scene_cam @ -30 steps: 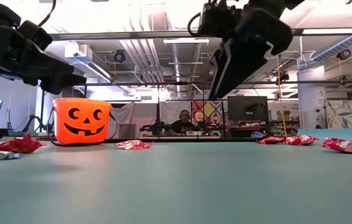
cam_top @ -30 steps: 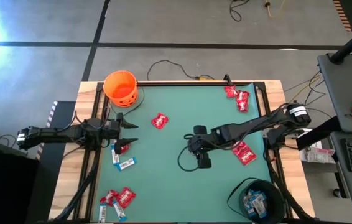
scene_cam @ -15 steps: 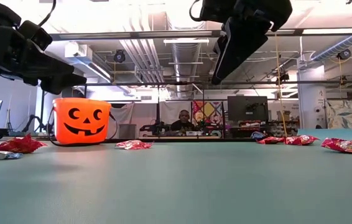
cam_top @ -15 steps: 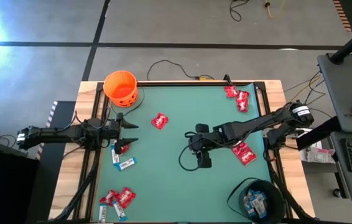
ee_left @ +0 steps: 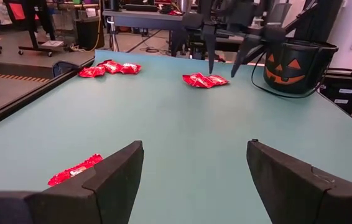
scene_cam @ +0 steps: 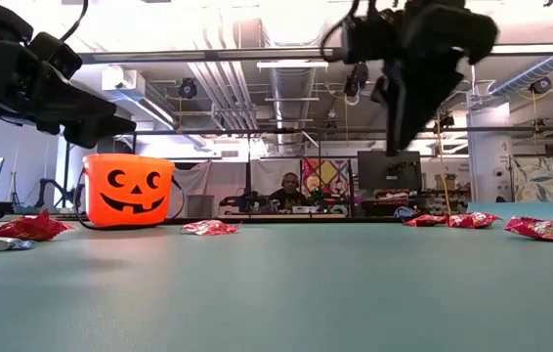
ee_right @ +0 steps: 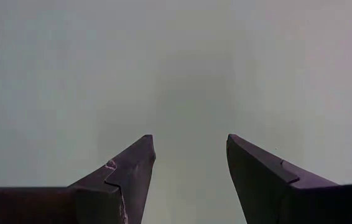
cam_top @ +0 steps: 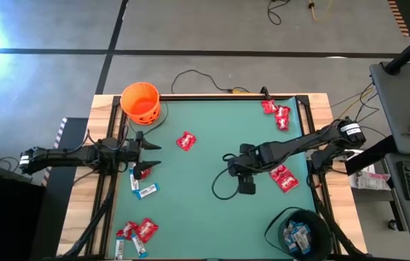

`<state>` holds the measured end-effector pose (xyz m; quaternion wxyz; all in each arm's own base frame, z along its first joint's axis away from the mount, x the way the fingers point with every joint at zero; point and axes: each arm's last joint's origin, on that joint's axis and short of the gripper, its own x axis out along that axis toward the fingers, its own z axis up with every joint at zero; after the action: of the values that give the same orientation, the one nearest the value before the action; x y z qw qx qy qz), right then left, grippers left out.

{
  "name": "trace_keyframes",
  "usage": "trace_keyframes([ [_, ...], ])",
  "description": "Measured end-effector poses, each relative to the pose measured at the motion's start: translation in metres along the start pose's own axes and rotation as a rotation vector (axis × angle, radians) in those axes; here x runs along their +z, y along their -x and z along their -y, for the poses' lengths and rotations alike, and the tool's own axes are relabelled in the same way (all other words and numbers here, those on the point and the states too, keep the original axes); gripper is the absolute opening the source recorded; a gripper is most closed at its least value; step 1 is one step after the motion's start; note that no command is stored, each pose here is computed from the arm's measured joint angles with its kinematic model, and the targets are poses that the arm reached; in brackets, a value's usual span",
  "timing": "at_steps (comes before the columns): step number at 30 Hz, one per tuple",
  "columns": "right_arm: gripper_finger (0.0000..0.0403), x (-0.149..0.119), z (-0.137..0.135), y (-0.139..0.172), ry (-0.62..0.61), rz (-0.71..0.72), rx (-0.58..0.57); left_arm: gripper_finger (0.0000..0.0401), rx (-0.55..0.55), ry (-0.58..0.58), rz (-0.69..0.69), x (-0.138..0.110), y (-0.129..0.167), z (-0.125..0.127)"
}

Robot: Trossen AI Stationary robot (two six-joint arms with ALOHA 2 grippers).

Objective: Sort candy by brand, put in halloween buckets
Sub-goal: Put the red candy into the orange bucket

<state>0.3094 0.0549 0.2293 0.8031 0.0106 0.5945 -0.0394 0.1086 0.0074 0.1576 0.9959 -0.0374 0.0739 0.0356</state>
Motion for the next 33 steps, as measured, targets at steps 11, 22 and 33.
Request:
trace_keyframes([
  [11,0.0194,0.011,0.002,0.009,-0.006,0.065,-0.016,0.0272,0.0,0.0,0.0,0.0,0.0,0.0],
  [22,0.0194,0.028,0.003,0.019,-0.071,0.196,0.012,0.0272,0.0,0.0,0.0,0.0,0.0,0.0],
  [33,0.0194,0.029,0.006,0.019,-0.086,0.196,0.012,0.0272,0.0,0.0,0.0,0.0,0.0,0.0],
])
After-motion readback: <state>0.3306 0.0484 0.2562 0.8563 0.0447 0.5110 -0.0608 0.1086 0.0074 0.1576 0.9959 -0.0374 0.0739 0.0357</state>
